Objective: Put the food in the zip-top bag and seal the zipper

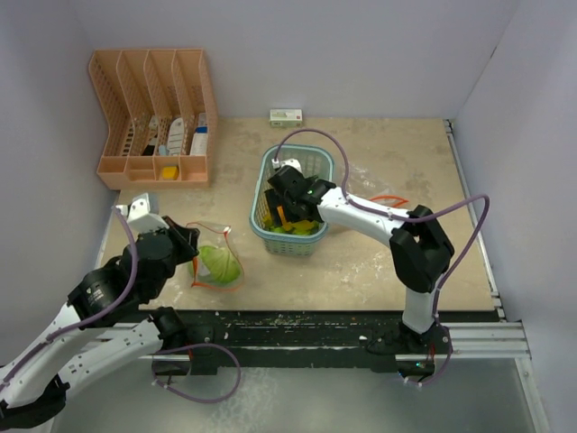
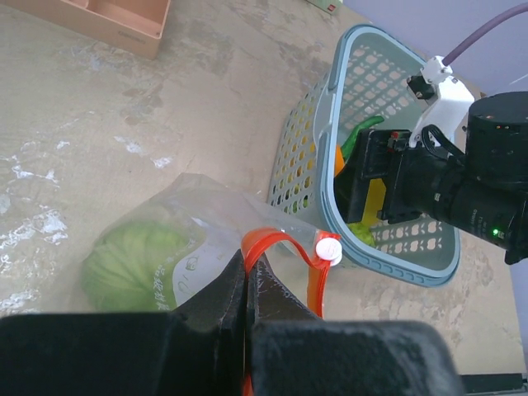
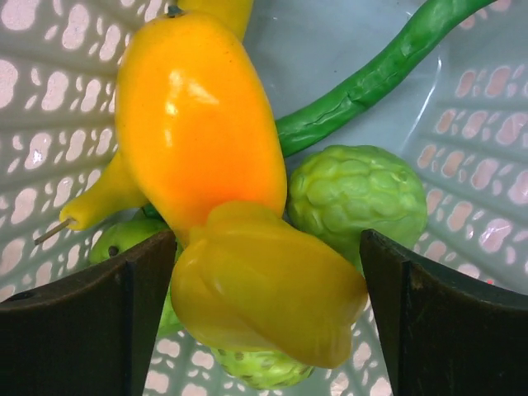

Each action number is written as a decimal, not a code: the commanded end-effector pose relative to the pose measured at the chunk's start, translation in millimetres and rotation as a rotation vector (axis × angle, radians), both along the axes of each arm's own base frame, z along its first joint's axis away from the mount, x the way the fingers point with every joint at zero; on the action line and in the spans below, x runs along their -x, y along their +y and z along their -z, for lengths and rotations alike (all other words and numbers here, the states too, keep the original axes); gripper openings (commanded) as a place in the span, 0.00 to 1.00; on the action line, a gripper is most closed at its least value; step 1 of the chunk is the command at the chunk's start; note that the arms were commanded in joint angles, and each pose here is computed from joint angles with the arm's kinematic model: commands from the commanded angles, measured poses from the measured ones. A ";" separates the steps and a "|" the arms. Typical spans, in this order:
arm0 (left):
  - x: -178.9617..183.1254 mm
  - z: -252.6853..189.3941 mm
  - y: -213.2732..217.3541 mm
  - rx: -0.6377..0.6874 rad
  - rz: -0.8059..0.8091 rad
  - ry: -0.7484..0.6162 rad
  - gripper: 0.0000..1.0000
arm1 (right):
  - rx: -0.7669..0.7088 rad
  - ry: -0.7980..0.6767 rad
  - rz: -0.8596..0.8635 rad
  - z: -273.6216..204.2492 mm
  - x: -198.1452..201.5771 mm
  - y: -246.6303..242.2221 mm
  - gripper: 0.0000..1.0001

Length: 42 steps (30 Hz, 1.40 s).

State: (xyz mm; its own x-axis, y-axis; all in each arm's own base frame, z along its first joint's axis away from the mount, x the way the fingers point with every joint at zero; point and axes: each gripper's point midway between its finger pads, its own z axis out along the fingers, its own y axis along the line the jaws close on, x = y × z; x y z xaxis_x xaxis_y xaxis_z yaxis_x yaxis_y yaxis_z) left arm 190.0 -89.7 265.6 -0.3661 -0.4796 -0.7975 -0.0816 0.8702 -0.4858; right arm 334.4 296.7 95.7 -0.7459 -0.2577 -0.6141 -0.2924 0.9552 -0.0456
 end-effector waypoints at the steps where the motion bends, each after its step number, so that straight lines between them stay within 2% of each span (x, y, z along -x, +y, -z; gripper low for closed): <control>1: -1.3 -15.4 5.5 0.044 -0.032 -0.045 0.00 | 0.032 0.015 0.005 -0.7 -0.4 -5.4 0.83; 3: -0.7 -16.6 7.7 0.038 -0.039 -0.043 0.00 | 0.018 0.001 0.007 -6.7 -1.0 -5.5 0.66; 5: -0.1 -18.0 8.4 0.036 -0.039 -0.041 0.00 | -0.001 -0.023 0.011 -19.7 -3.0 -6.2 0.55; 7: 0.1 -18.1 9.0 0.037 -0.041 -0.041 0.00 | -0.024 -0.053 0.008 -36.9 -4.7 -5.3 0.47; 10: 0.3 -15.6 8.4 0.043 -0.043 -0.035 0.00 | -0.056 -0.104 0.005 -66.8 -7.0 -6.6 0.40; 17: 1.3 -13.7 7.9 0.052 -0.042 -0.031 0.00 | -0.121 -0.221 0.008 -118.9 -13.4 -14.7 0.37; 24: -1.7 -11.9 6.2 0.040 -0.050 -0.023 0.00 | -0.276 -0.289 -0.100 -163.9 0.4 -2.6 0.35; 26: -2.4 -11.6 4.3 0.046 -0.047 -0.023 0.00 | -0.265 -0.313 -0.079 -164.2 -2.6 -8.9 0.38; 28: -2.7 -11.8 2.4 0.052 -0.041 -0.024 0.00 | -0.229 -0.320 -0.052 -159.0 -9.9 -15.5 0.45; 33: -2.6 -12.3 1.9 0.053 -0.039 -0.024 0.00 | -0.158 -0.334 0.001 -140.1 -33.4 -23.8 0.72; 37: -0.7 -12.4 3.7 0.061 -0.039 -0.025 0.00 | -0.105 -0.318 0.044 -127.6 -44.7 -30.1 0.97; 42: 1.5 -12.7 7.4 0.066 -0.043 -0.031 0.00 | -0.147 -0.289 0.010 -138.2 -28.7 -30.6 0.99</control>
